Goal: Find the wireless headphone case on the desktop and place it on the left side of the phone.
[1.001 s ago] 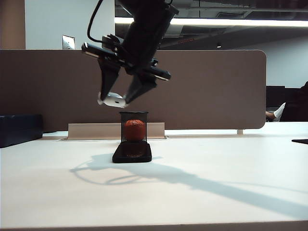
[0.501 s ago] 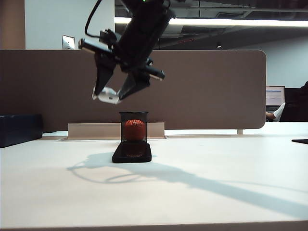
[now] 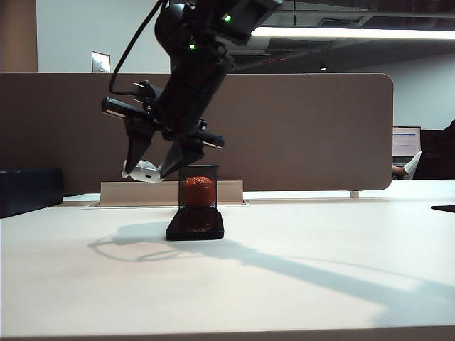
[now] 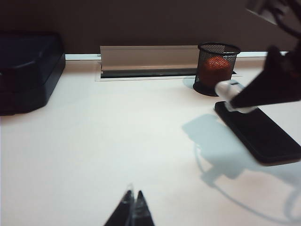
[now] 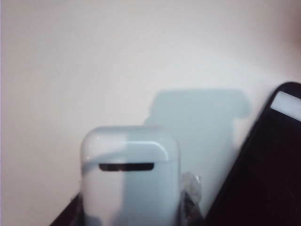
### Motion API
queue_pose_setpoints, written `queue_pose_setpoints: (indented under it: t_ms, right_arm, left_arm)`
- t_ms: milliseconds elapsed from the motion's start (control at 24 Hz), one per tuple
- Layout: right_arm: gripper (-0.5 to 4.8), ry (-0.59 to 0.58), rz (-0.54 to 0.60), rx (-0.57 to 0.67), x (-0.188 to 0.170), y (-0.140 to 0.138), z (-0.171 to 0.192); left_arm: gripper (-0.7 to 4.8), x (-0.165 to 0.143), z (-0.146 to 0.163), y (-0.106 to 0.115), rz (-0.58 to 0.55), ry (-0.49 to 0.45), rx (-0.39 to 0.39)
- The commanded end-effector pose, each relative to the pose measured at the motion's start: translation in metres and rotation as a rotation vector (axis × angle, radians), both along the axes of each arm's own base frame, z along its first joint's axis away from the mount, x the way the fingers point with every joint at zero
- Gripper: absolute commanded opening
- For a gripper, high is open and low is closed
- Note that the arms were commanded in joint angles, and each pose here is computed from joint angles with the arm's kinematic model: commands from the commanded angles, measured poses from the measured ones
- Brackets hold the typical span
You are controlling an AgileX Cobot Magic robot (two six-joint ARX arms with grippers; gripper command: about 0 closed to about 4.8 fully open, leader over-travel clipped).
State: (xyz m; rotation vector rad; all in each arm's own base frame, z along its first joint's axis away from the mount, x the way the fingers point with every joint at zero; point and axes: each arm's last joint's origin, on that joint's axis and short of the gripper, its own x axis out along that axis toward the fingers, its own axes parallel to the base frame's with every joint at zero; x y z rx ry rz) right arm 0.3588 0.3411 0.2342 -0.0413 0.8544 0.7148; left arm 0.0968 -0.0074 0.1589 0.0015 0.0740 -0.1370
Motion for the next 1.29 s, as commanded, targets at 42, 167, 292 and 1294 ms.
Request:
queue_pose_setpoints:
  t_ms: [42,167,292,1294]
  right_arm:
    - [1.47,0.009,0.027,-0.033,0.006,0.008,-0.005]
    - [1.47,0.021,0.027,-0.046,0.013,0.014,-0.012]
    - [1.47,0.037,0.019,-0.063,0.020,0.015,-0.021]
    - [2.12,0.095,0.027,-0.075,0.028,0.012,-0.042]
  left_arm:
    - [-0.05,0.000,0.002,0.000,-0.002,-0.013,-0.004]
    - [-0.05,0.000,0.002,0.000,-0.002,-0.013,-0.004]
    - [-0.05,0.000,0.002,0.000,-0.002,-0.013,-0.004]
    - [-0.05,0.000,0.002,0.000,-0.002,-0.013,-0.004]
